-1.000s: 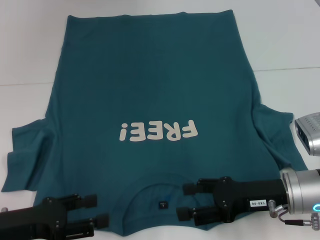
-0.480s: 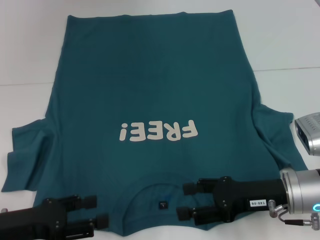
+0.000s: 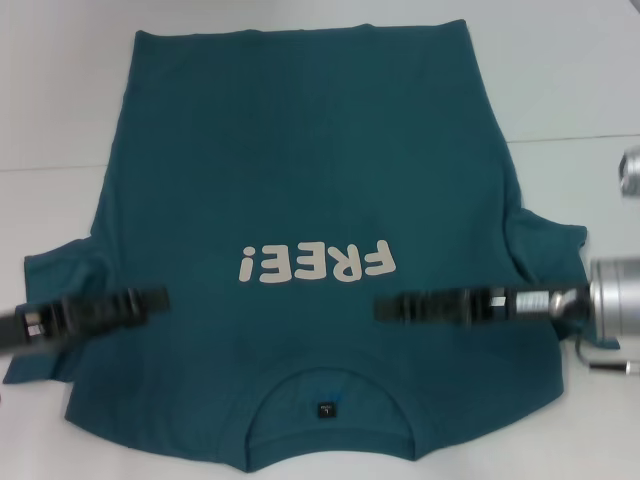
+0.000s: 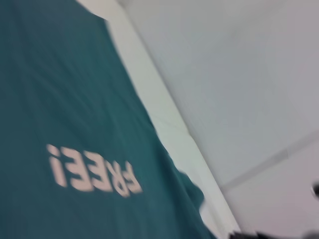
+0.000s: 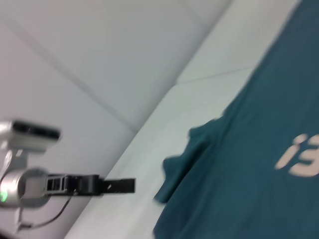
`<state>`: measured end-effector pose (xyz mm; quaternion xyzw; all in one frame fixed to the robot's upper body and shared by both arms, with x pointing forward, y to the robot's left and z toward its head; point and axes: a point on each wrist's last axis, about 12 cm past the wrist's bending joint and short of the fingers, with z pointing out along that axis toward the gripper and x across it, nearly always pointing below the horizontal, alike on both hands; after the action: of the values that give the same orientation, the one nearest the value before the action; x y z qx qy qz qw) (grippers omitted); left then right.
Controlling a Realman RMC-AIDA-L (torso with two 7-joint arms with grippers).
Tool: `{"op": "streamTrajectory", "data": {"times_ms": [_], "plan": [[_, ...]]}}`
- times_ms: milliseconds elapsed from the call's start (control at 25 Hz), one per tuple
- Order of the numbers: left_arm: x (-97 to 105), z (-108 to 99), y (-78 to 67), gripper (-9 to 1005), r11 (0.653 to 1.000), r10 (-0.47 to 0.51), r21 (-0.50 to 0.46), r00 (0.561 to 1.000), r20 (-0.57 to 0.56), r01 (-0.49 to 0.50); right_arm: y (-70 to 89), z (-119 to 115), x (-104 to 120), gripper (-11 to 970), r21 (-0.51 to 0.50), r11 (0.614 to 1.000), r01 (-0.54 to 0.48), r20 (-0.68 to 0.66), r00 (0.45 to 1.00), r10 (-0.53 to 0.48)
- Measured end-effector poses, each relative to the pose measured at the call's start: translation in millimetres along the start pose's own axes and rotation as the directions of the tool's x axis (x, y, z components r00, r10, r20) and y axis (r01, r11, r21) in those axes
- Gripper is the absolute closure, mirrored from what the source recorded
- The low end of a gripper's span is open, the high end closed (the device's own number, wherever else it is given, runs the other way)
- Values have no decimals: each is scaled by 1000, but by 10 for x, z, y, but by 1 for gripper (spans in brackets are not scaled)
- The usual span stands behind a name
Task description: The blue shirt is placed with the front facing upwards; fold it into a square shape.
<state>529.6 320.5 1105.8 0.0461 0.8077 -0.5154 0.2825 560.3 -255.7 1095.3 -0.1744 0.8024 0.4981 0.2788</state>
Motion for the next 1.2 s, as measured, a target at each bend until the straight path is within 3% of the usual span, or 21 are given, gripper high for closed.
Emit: {"op": "streamTrajectory", "data": {"times_ms": [160, 360, 480, 520, 760, 1200], "plan": [[-189, -43, 82, 218, 990, -109, -84, 991, 84, 116, -18, -39, -191, 45, 38, 998, -59, 16, 998, 58], [-286, -134, 261, 217, 958, -177, -183, 956, 232, 222, -52, -13, -259, 45, 76, 994, -79, 27, 997, 78], [-275, -208, 422, 217, 925, -214, -232, 917, 337, 302, -72, -10, -274, 45, 93, 992, -84, 37, 996, 81], [-239, -257, 542, 217, 895, -230, -269, 885, 405, 356, -75, -9, -275, 45, 95, 992, -85, 39, 996, 81], [-140, -256, 708, 217, 845, -249, -330, 856, 453, 420, -82, -15, -282, 45, 101, 991, -87, 41, 996, 84], [-123, -210, 778, 218, 816, -239, -392, 866, 440, 424, -103, -22, -284, 46, 116, 989, -95, 50, 995, 90]]}}
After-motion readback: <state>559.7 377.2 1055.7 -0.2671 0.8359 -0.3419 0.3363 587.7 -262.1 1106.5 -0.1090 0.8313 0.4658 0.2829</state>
